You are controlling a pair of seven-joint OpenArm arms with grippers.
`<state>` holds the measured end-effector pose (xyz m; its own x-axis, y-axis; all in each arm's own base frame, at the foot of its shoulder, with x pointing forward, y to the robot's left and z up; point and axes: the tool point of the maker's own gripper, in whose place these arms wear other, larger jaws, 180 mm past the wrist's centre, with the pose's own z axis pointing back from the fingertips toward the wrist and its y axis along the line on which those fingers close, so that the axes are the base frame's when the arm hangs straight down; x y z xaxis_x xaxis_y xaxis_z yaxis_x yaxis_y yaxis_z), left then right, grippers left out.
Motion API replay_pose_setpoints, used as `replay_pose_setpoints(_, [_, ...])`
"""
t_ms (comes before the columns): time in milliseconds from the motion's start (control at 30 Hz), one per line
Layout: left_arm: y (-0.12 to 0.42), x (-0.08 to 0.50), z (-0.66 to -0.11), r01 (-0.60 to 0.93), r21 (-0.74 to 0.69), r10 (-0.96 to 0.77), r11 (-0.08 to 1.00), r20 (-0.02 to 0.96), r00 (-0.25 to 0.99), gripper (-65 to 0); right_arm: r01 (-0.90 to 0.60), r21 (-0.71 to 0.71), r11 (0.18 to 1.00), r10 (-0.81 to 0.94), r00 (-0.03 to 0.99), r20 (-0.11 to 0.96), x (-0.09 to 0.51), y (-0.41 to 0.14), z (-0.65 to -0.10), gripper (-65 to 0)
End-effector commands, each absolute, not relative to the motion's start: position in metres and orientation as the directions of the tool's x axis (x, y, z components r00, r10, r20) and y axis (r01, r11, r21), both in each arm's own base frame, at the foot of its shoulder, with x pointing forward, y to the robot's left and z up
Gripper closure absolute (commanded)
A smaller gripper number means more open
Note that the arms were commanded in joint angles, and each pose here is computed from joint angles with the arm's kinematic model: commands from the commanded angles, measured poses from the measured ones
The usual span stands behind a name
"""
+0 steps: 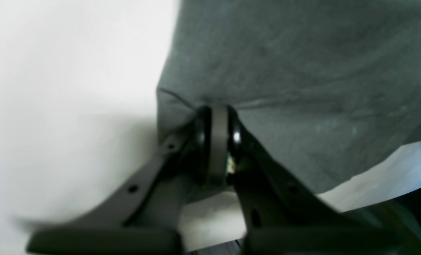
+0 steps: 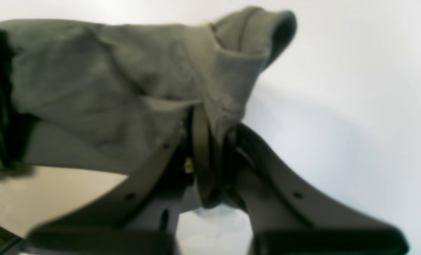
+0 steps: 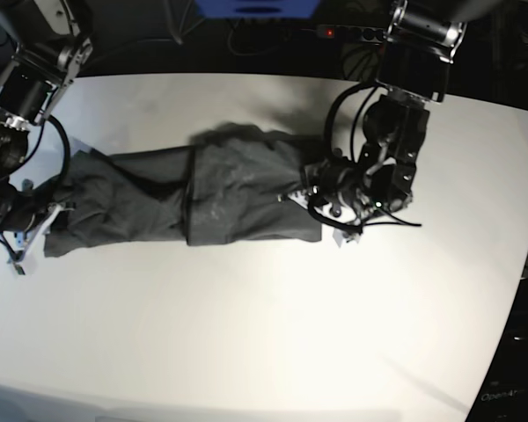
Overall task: Fold the T-shirt properly
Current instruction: 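Release the right gripper's end and move it to the strip's folded end, then grasp the strip's end with the right gripper and lift it toward the left gripper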
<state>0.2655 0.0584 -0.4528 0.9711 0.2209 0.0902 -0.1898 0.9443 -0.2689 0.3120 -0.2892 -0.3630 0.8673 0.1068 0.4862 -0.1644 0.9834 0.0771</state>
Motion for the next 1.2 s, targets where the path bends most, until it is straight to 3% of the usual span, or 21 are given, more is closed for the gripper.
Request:
replay_pose_setpoints(0, [0.107,0.245,-0.477,-0.221,-0.054,0.225,0.974,0.086,0.970,-3.2,-0.179,0.060,0.982,0.121,0.842,0.526,0.323,-0.291,-0.348,-0.4])
replay_pose_setpoints(600, [0.105,0.245,-0.477,-0.216,-0.056,0.221,0.975,0.087,0.971,-3.1,-0.441,0.131,0.888,0.346,0.829,0.440,0.313,-0.184,-0.389,-0.4])
replay_pose_setpoints(867, [0.094,0.245,-0.476,-0.213,-0.075,0.219,0.974,0.082,0.972,-3.1,-0.532,0.059,0.845,0.423,0.732,0.535,0.330,-0.150,-0.355,-0.4])
replay_pose_setpoints(1167, [0.089,0.251,-0.467,-0.204,-0.098,0.215,0.974,0.113,0.970,-3.1,-0.562,0.042,0.826,0.453,0.707,0.542,0.336,-0.141,-0.350,-0.4])
